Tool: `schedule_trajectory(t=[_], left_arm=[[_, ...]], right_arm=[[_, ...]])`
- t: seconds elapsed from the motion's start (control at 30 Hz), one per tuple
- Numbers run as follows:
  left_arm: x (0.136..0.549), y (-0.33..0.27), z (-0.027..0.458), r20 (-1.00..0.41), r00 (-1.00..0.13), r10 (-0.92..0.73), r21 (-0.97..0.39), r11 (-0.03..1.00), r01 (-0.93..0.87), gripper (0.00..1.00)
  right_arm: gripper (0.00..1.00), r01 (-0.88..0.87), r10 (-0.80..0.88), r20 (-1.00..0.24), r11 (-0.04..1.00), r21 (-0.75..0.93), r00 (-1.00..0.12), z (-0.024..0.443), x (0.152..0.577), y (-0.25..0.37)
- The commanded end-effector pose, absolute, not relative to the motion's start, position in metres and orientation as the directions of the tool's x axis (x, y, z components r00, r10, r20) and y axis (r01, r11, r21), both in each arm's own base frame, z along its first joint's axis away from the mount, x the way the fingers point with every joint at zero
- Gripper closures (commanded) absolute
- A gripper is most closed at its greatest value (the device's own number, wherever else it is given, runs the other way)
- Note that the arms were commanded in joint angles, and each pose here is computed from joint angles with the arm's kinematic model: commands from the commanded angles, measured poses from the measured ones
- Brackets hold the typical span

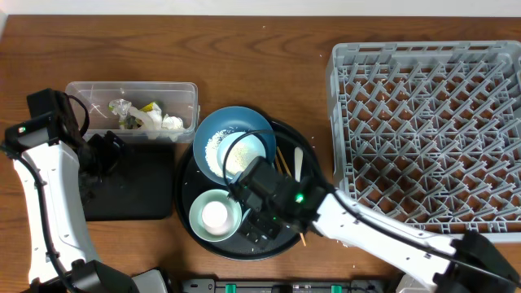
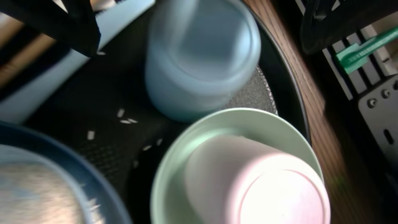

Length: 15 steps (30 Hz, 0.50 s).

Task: Sort waste into correct bins and load items into the dishwasher rack
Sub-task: 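Grasp the light blue cup with the right gripper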

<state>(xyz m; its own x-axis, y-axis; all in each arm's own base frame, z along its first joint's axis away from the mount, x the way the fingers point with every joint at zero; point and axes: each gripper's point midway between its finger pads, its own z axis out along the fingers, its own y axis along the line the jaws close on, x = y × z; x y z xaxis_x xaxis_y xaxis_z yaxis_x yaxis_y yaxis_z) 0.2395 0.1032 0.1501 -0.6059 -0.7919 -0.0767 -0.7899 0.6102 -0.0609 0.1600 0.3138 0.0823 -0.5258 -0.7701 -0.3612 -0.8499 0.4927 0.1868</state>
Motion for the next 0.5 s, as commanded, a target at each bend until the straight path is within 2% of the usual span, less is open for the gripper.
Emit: schedule_trajectory(t=[0.0, 0.23, 0.47], left_arm=[[0.236, 0.102, 0.146, -0.062, -0.595, -0.801, -0.053, 0.598, -0.800, 0.02], [0.236, 0.102, 0.146, -0.063, -0.595, -0.801, -0.053, 0.598, -0.800, 0.02], [0.236, 0.102, 0.146, -0.062, -0.596, -0.801, -0.053, 0.599, -0.799, 0.02]], right_arm=[[0.02, -0.855, -0.775, -0.363, 0.487, 0.178, -0.517, 0.078, 0.157, 0.326], [0.03, -0.825, -0.765, -0.321, 0.552, 0.122, -0.559, 0.055, 0.168, 0.322], [0.16, -0.823, -0.765, -0.319, 0.558, 0.107, -0.560, 0.052, 0.171, 0.321]])
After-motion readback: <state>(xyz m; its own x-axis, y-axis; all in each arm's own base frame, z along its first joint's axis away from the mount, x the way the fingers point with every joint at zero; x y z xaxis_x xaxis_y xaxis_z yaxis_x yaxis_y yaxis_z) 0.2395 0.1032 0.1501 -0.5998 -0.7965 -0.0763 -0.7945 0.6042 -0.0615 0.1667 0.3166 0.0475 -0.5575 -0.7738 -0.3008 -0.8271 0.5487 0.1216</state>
